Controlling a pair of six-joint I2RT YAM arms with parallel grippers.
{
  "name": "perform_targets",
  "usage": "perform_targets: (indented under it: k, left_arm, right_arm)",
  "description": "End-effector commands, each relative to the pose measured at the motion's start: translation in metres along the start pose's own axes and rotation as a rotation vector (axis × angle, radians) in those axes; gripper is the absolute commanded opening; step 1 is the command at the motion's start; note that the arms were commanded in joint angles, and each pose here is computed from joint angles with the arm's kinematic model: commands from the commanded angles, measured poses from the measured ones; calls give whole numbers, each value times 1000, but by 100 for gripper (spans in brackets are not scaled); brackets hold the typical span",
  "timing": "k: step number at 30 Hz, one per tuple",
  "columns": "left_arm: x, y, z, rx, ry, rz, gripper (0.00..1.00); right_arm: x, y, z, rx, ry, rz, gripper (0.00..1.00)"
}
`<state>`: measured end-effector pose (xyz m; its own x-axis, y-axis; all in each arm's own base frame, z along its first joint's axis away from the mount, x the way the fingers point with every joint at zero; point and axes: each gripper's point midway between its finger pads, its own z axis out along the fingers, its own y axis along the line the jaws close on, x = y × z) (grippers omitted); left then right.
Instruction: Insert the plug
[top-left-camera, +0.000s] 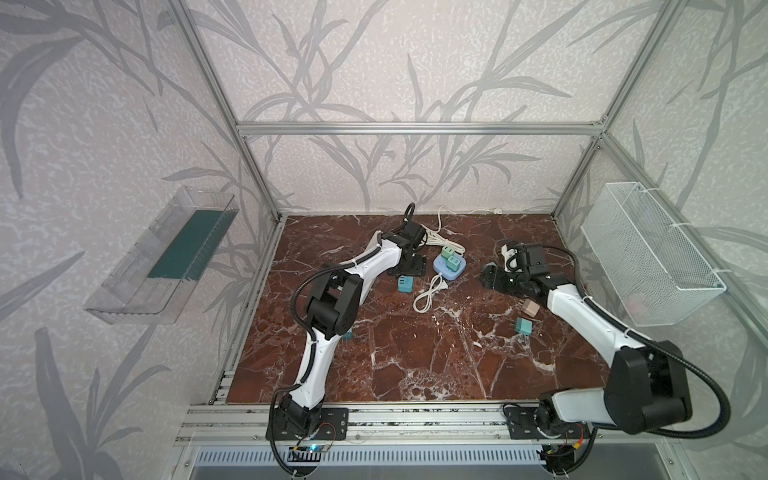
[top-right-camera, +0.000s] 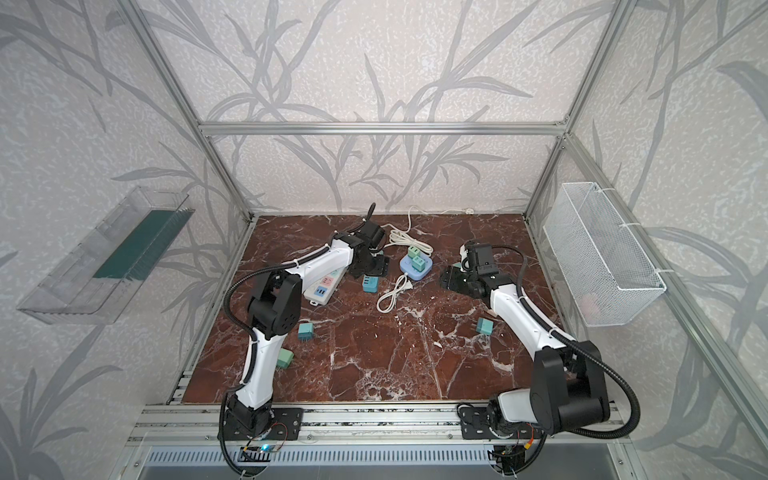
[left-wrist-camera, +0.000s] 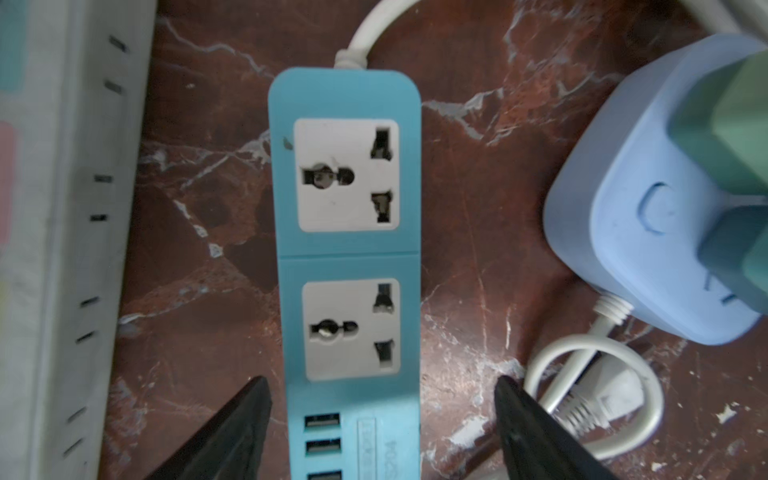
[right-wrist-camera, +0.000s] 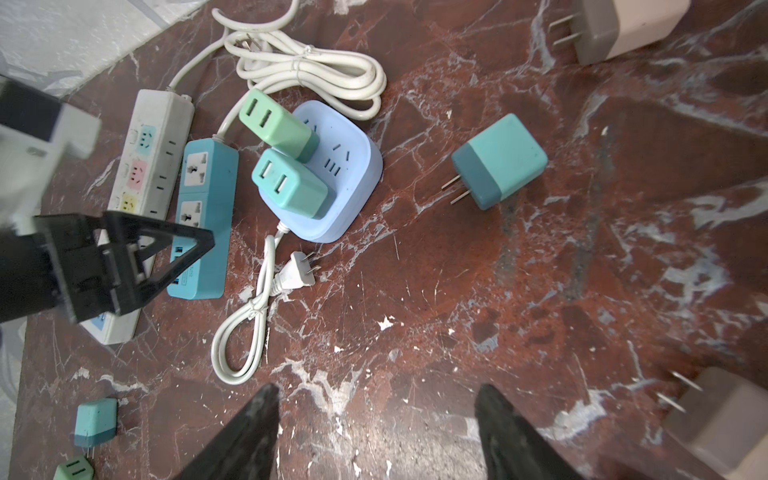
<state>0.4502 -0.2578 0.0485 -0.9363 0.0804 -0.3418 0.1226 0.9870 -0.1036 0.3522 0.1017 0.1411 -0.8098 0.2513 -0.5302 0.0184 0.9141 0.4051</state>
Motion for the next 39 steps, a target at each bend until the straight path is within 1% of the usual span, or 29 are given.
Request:
perform_targets:
  k: [1,2,3,5,8,12,17,20,22,25,27,29,32,34,35,37,39]
  left_arm:
    - [10,12,-2,-54,57,18,80]
    - [13,11,1,-47,59,15,79]
    - [16,10,5,-32,66,7,75]
    - [23,7,9,-5,76,-10,62]
    - [32,7,5,4,52,-34,49]
    - [55,12,-1,-12,19,-75,44]
    - [96,6,-7,-2,-12,-165,43]
    - [118,1,-8,-9,22,-197,46]
    - [128,2,-10,-29,32,-233,47]
    - [139,-8,-15,-6,13,-267,52]
    - [137,-13,-25,-9,-18,-266,56]
    - [132,-13,-38,-7,-46,-269,61]
    - [125,-10,-59,-5,-76,-244,78]
    - [123,-7,-76,-13,-83,-219,87]
    - [122,0,-86,-41,-88,-215,90]
    - [115,21,-111,-121,-135,-196,91]
    - [110,43,-132,-164,-174,-173,89]
  right_arm:
    - [10,-6,-15,33,8,-25,75]
    - [10,-6,-19,35,2,-28,74]
    - [11,-7,-21,39,1,-29,75]
    - [13,-8,-25,44,-3,-32,75]
    - [17,-9,-28,41,-4,-29,74]
    - [19,-8,-31,26,-16,-20,74]
    - [23,-7,-35,14,-26,-15,73]
    - [24,-7,-36,12,-24,-16,73]
    - [24,-6,-37,10,-21,-22,73]
    - [24,-5,-40,5,-25,-28,73]
    - [21,-4,-42,6,-31,-35,74]
    - [18,-3,-44,9,-36,-42,74]
    - [13,-1,-46,13,-46,-52,74]
    - [10,1,-47,9,-54,-53,75]
    - [8,3,-48,0,-57,-53,74]
    - [6,8,-50,-23,-63,-55,75]
    - [6,15,-52,-59,-68,-59,74]
